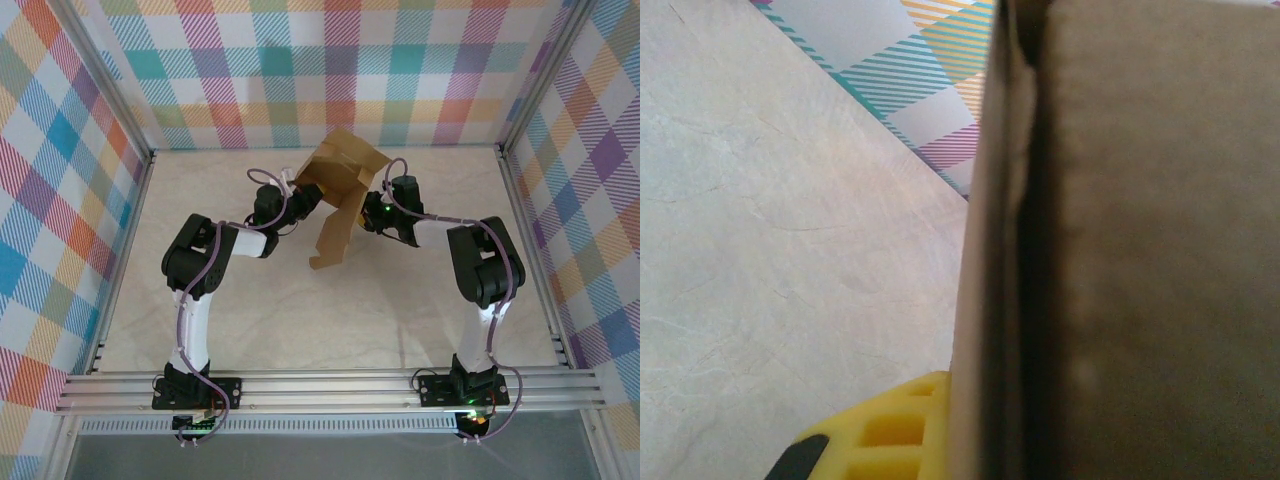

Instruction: Fold the paper box

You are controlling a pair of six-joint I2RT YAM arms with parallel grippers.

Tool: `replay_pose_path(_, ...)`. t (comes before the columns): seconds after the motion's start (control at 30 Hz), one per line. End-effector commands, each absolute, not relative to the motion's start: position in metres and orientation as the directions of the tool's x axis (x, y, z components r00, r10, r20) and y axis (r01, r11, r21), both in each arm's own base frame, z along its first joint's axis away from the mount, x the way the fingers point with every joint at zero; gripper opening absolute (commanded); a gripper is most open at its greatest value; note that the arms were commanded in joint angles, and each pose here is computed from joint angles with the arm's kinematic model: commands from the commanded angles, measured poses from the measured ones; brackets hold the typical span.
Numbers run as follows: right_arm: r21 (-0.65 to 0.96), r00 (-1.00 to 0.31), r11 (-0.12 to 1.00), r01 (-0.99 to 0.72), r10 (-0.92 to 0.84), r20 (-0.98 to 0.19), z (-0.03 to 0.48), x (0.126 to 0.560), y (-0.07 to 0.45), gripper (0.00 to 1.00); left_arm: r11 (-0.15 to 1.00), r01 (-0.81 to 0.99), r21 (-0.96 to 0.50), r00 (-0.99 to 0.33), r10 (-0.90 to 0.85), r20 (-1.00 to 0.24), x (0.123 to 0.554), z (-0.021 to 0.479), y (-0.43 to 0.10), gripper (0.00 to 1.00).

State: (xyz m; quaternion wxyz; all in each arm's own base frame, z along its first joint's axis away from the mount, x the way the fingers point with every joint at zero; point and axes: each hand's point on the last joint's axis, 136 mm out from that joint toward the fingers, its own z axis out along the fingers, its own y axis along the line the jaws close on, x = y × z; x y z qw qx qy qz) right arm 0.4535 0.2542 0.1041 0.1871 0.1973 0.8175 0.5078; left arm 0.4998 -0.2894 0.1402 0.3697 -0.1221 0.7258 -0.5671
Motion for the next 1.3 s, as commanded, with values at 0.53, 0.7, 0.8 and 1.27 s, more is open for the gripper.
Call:
replay_pose_path(0.53,0.683,-0.628,0.728,0.055,0.557,-0.543,0.206,0.406,0.13,0.62,0.454,0.344,-0.822,-0.58,-0.586,-0.566,0.508,0.153,-0.277,0.0)
replay_pose_path(0.7,0.636,-0.549,0.771,-0.047,0.511,-0.661,0.267,0.394,0.131,0.62,0.507,0.344,-0.79,-0.563,-0.562,-0.606,0.51,0.143,-0.274,0.0)
replay_pose_path(0.8,0.601,-0.505,0.788,-0.134,0.468,-0.726,0.301,0.385,0.146,0.62,0.556,0.337,-0.759,-0.547,-0.541,-0.639,0.511,0.135,-0.27,0.0)
replay_pose_path(1.27,0.519,-0.568,0.793,-0.32,0.278,-0.775,0.344,0.393,0.247,0.51,0.606,0.314,-0.731,-0.531,-0.526,-0.664,0.518,0.121,-0.265,0.0)
